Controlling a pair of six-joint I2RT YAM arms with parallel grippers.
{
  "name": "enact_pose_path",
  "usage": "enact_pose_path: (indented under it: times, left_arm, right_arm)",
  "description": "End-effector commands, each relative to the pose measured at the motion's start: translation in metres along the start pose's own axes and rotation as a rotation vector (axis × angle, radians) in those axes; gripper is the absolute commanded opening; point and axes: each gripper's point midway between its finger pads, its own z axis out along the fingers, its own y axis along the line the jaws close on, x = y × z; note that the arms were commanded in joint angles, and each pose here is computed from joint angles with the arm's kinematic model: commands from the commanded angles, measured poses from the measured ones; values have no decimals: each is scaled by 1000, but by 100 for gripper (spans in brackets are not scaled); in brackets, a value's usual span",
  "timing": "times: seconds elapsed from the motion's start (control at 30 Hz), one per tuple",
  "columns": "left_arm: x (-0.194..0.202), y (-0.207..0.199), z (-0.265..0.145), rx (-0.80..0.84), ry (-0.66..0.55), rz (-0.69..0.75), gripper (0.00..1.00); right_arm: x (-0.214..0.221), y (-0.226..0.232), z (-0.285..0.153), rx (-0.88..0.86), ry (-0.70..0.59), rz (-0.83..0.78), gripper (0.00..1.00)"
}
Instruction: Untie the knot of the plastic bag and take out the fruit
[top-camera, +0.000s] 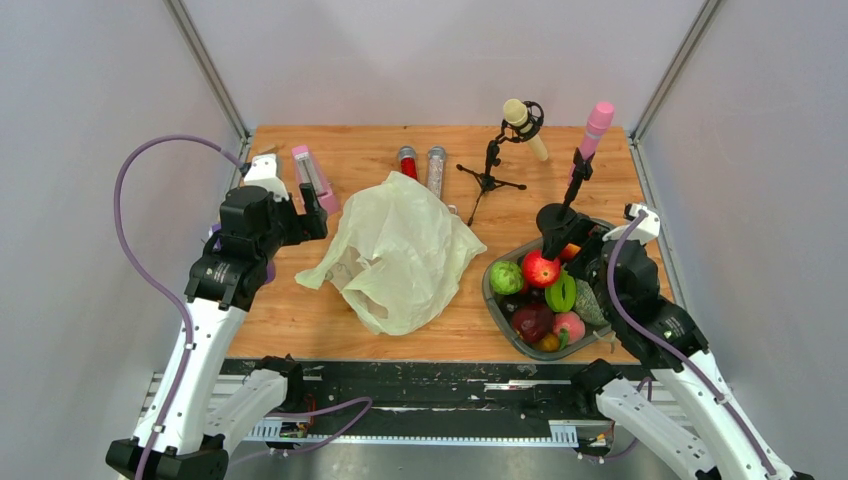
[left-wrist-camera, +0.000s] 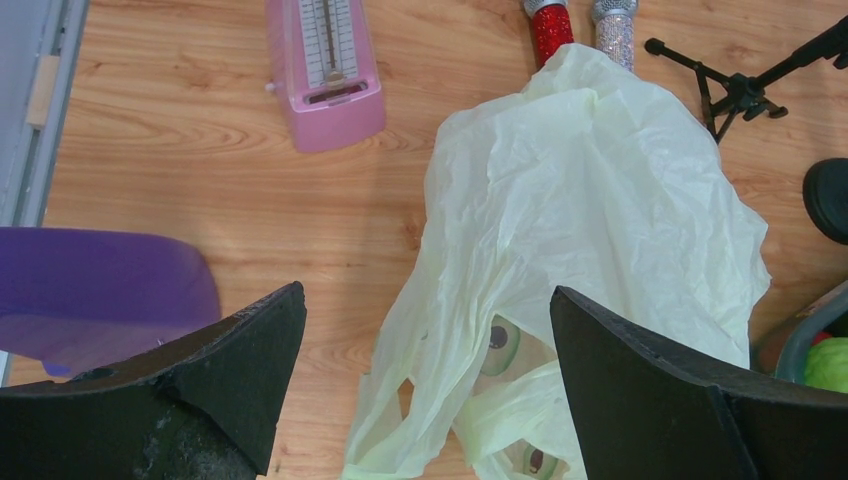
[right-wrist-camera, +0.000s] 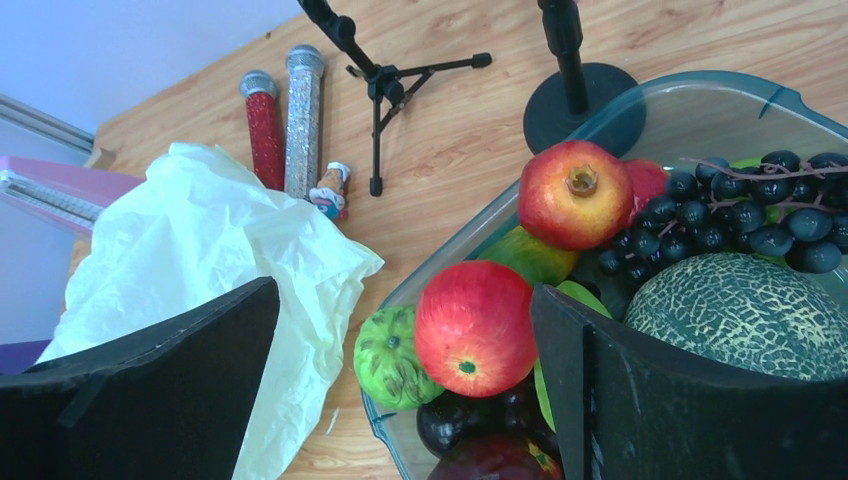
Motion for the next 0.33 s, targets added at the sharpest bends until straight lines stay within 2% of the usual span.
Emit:
enact_pose_path:
  times: [0.0, 0.3]
  left_arm:
    - [-15, 1, -2, -8, -59, -27, 100]
    - [-16, 2, -1, -18, -56, -33, 100]
  right_arm:
    - [-10, 1, 1, -7, -59, 42, 100]
    - [-13, 1, 1, -4, -70, 27, 100]
